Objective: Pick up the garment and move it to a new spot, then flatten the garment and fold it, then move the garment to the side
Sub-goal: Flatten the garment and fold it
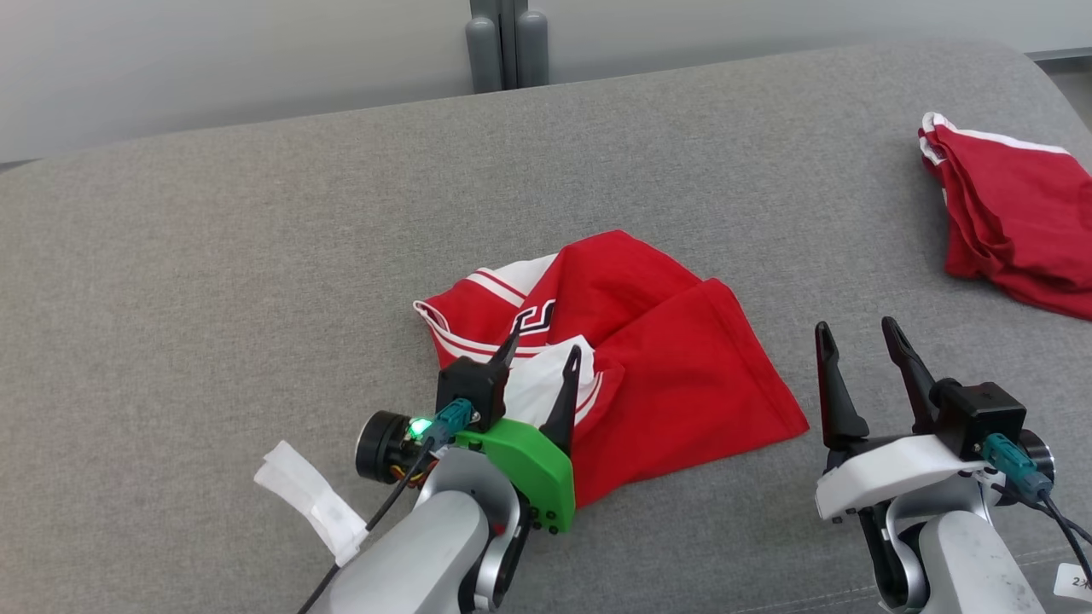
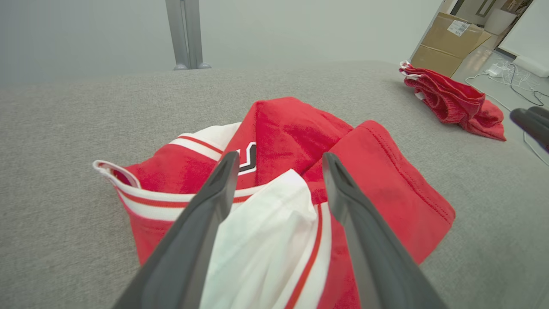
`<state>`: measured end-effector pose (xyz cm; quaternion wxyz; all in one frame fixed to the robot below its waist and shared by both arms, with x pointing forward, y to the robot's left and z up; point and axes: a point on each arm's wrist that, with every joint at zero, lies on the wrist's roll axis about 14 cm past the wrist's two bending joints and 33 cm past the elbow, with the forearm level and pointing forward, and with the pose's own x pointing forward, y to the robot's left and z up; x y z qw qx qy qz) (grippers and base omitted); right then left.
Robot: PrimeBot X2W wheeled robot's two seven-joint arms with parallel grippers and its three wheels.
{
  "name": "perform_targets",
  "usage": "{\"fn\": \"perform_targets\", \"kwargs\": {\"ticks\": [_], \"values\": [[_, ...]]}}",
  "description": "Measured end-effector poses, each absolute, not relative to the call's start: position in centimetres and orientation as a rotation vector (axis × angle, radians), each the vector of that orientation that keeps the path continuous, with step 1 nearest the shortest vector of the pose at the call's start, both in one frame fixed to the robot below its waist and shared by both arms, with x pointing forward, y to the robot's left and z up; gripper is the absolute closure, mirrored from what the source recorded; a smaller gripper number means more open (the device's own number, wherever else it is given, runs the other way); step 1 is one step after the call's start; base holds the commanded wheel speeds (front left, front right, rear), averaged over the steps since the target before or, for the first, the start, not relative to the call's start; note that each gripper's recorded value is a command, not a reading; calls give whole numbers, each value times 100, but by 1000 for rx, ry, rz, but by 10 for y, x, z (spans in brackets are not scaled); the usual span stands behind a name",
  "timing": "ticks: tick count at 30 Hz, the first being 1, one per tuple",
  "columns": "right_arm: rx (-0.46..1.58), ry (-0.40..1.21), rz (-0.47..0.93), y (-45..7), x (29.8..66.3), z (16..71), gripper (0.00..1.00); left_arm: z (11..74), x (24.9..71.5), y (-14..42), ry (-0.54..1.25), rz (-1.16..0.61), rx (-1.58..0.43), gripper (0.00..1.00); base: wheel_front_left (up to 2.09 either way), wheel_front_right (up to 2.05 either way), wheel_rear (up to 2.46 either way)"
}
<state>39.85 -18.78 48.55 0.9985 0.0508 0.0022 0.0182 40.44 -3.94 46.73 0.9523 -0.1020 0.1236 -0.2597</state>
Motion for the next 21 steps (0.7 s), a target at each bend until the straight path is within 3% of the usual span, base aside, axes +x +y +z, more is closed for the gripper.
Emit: {"fn": "perform_targets", "kwargs": {"ticks": [10,21], "values": [[106,17,11,-196,395,479,0,426,410,-5,403,-425,-141,0,0,0,0],[107,17,0,-199,394,478,0,401,396,17,513,-363,-198,0,0,0,0]]}}
